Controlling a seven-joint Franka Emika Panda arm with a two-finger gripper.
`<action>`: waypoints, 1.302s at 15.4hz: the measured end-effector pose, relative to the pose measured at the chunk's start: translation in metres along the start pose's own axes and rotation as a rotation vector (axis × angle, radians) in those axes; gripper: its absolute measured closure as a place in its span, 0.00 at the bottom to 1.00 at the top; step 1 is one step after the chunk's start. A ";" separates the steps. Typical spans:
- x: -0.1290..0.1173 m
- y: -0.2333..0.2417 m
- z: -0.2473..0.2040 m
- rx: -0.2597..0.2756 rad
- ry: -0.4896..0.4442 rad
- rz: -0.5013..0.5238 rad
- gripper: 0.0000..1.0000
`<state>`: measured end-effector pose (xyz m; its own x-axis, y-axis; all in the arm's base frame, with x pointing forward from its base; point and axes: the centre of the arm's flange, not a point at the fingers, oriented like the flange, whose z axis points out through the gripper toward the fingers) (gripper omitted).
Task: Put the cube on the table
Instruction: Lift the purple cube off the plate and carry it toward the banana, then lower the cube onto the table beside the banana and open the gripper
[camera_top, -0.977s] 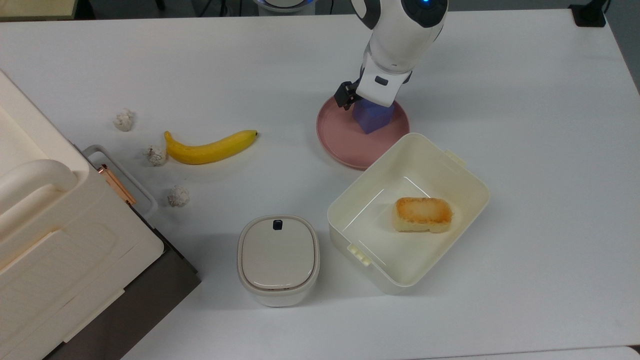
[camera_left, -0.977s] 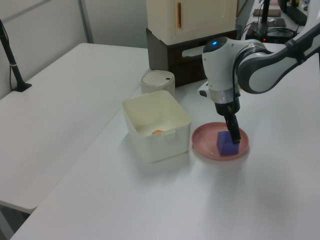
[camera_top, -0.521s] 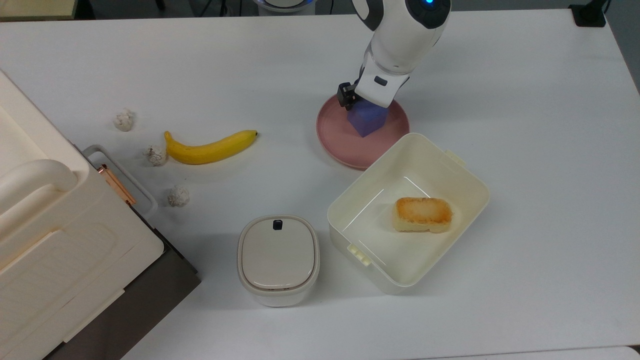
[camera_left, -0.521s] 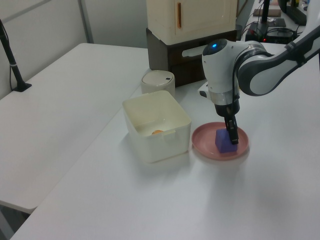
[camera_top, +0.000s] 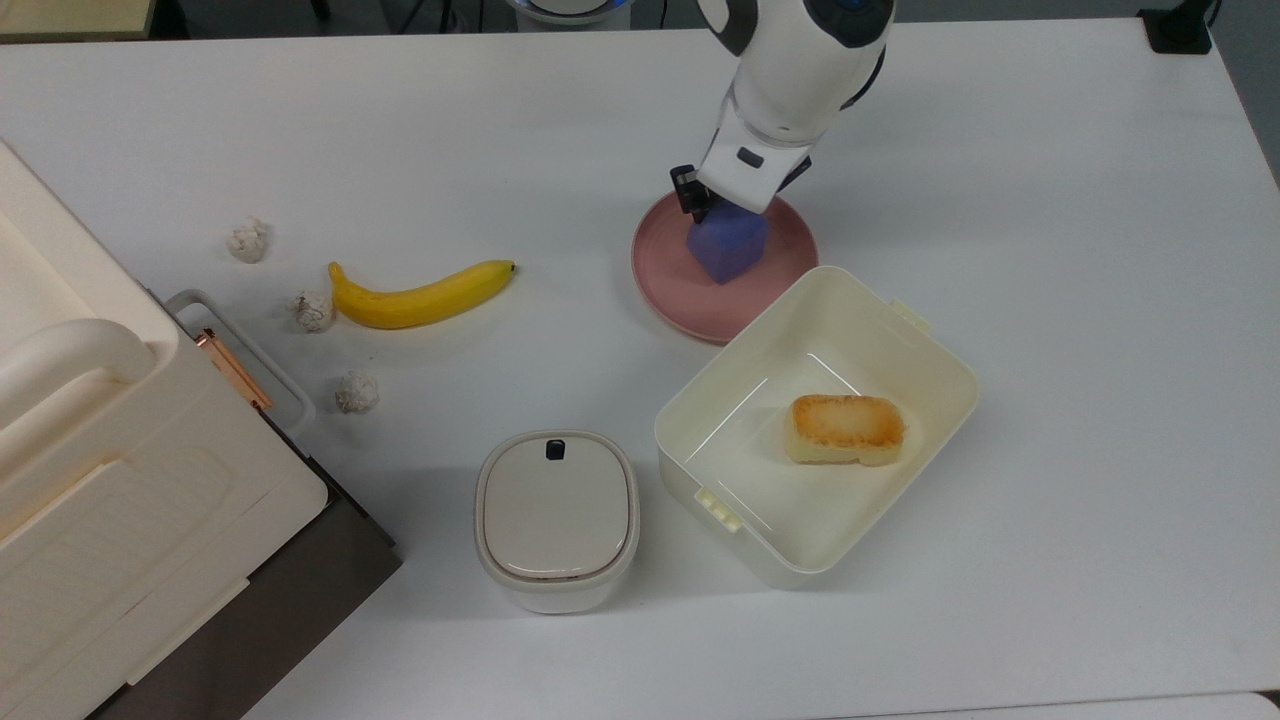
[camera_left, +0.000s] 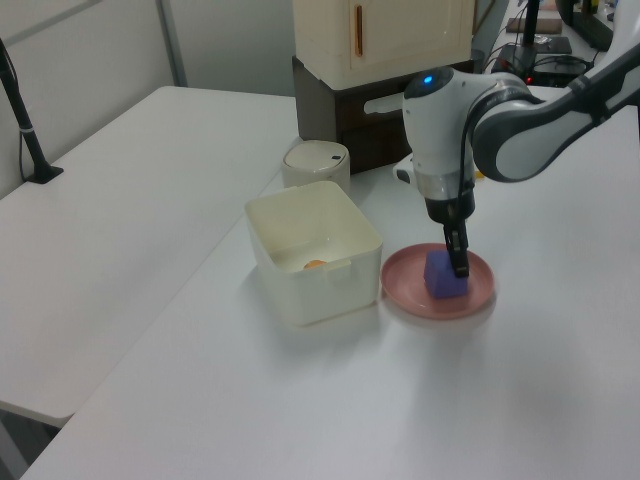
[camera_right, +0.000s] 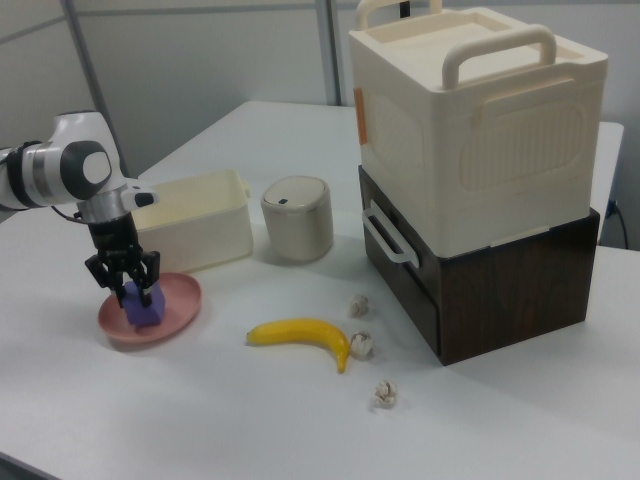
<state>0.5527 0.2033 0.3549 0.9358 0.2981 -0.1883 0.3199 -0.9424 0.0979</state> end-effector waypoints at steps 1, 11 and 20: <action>0.000 0.008 -0.004 0.003 0.007 0.014 0.55; -0.011 0.154 -0.044 0.030 0.092 0.236 0.55; -0.003 0.228 -0.009 0.000 0.179 0.341 0.52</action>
<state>0.6244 -0.0114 0.3866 0.9995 -0.0112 0.0284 -0.0146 -0.9920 0.1253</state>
